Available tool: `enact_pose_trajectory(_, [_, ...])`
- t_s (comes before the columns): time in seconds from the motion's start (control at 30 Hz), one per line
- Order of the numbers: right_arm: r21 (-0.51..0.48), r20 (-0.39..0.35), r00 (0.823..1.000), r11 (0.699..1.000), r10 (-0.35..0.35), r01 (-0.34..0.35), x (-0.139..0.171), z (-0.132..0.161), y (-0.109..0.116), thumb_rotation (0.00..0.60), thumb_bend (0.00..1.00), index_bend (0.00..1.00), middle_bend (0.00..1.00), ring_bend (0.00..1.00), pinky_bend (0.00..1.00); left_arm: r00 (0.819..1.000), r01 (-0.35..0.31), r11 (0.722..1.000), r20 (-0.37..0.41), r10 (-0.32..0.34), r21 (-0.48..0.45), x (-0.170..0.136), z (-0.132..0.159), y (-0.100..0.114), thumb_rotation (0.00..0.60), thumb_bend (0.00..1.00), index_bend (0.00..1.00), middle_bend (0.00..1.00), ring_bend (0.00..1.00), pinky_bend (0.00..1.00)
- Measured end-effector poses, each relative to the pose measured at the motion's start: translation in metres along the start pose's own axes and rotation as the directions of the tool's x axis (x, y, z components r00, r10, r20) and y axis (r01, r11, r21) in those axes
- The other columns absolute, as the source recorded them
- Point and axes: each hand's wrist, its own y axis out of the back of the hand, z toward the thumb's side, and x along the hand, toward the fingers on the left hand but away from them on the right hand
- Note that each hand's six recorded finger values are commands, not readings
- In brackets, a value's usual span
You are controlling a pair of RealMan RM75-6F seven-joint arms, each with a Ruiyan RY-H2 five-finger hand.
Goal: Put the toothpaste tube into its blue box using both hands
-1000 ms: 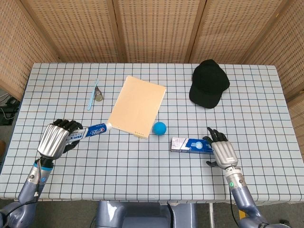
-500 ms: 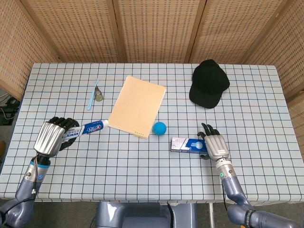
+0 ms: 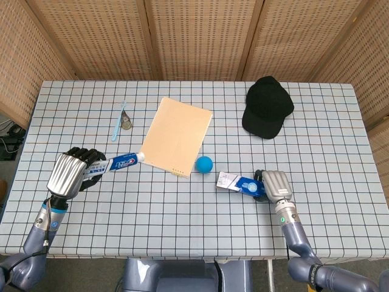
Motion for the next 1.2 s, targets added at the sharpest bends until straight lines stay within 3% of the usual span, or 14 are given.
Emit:
enact_pose_trajectory(0.2, [-0.099, -0.086, 0.995, 0.995, -0.041, 0.032, -0.004, 0.034, 0.034, 0.600, 0.17, 0.73, 0.58, 0.62, 0.66, 1.000, -0.016, 0.998, 0.017, 0.017, -0.060, 0.017, 0.013, 0.019, 0.600, 0.55, 0.88, 0.55, 0.54, 0.52])
enact_pose_trajectory(0.4, [-0.149, -0.149, 0.986, 0.987, -0.076, 0.054, -0.011, 0.063, 0.072, 0.600, 0.17, 0.73, 0.58, 0.62, 0.66, 0.999, 0.020, 0.995, 0.032, -0.017, -0.095, 0.035, 0.021, 0.033, 0.600, 0.55, 0.88, 0.55, 0.54, 0.52])
enact_pose_trajectory(0.7, [-0.212, -0.180, 0.982, 0.977, -0.056, 0.017, -0.022, 0.088, 0.091, 0.600, 0.17, 0.73, 0.58, 0.62, 0.66, 0.997, 0.066, 0.977, 0.057, -0.055, -0.203, 0.067, 0.034, 0.051, 0.600, 0.55, 0.88, 0.55, 0.54, 0.52])
enact_pose_trajectory(1.2, [-0.249, -0.184, 0.981, 0.968, -0.061, 0.014, -0.049, 0.098, 0.113, 0.600, 0.17, 0.73, 0.58, 0.62, 0.66, 0.996, 0.071, 0.972, 0.060, -0.059, -0.222, 0.095, 0.043, 0.064, 0.600, 0.55, 0.88, 0.55, 0.54, 0.52])
